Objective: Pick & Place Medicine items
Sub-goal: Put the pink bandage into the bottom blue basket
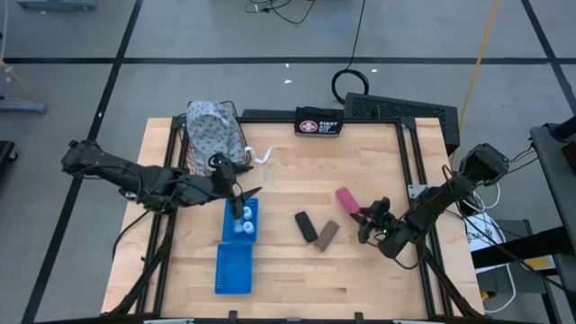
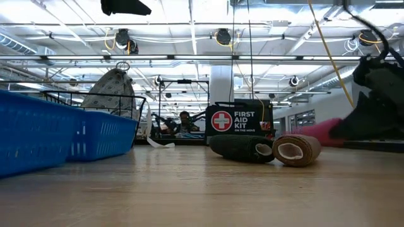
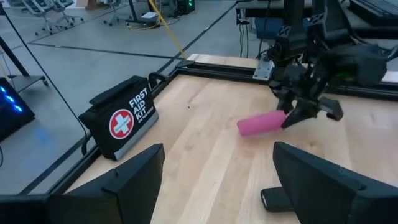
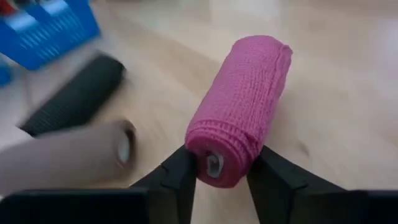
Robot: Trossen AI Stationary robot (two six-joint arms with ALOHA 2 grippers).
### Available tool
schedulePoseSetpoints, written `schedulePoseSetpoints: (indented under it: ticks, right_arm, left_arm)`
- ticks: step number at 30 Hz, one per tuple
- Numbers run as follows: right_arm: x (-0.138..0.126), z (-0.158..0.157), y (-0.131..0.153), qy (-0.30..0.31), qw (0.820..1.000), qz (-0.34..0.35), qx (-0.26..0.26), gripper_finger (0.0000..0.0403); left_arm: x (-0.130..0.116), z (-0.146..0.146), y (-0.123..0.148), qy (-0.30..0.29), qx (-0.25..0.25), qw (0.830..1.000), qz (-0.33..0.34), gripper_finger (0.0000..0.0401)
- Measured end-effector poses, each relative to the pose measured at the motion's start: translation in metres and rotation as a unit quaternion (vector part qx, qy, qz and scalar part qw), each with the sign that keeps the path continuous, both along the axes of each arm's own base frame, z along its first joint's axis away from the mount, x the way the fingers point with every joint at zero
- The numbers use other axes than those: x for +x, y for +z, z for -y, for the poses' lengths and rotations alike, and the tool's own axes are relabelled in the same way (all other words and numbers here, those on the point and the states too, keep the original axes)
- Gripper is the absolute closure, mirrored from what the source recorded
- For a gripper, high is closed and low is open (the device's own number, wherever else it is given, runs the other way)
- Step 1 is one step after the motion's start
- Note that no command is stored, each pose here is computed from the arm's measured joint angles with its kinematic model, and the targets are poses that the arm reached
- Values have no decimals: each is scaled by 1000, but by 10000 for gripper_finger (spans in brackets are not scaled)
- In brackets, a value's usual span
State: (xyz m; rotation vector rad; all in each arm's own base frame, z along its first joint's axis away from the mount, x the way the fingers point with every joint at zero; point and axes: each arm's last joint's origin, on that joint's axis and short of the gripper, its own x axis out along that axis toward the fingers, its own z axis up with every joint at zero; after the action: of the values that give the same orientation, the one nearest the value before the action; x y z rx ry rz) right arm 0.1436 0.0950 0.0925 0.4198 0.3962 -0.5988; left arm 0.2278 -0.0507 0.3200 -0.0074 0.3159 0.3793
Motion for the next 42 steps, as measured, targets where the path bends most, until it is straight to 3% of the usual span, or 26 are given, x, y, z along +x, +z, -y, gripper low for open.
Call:
schedulePoseSetpoints:
  ticks: [7, 13, 19, 22, 27, 31, 34, 38, 42]
  right_arm:
    - [11, -8, 13, 73, 991, 33, -111, 316]
    - [20, -17, 28, 161, 971, 46, -168, 318]
    - [26, -27, 44, 273, 938, 90, -194, 319]
    - [26, -29, 48, 298, 924, 104, -216, 319]
    - [27, -30, 51, 310, 918, 116, -218, 319]
    - [27, -31, 51, 318, 917, 119, -208, 319]
    - [27, -31, 51, 317, 918, 120, -204, 319]
    - [29, -29, 50, 307, 925, 121, -190, 319]
    - [32, -23, 49, 290, 933, 118, -177, 319]
  left_arm:
    - [5, 0, 0, -4, -6, 1000, 13, 87]
    - [14, 2, 0, -4, -14, 999, 36, 86]
    - [31, 7, -9, -4, -18, 999, 47, 91]
    - [41, 9, -17, 0, -28, 999, 46, 88]
    - [59, 15, -28, 3, -60, 995, 74, 85]
    - [76, 18, -40, -46, -75, 993, 79, 84]
    - [88, 20, -52, -90, -115, 986, 75, 84]
    - [107, 17, -50, -118, -172, 978, 3, 84]
    - [132, 18, -35, -116, -119, 979, -114, 84]
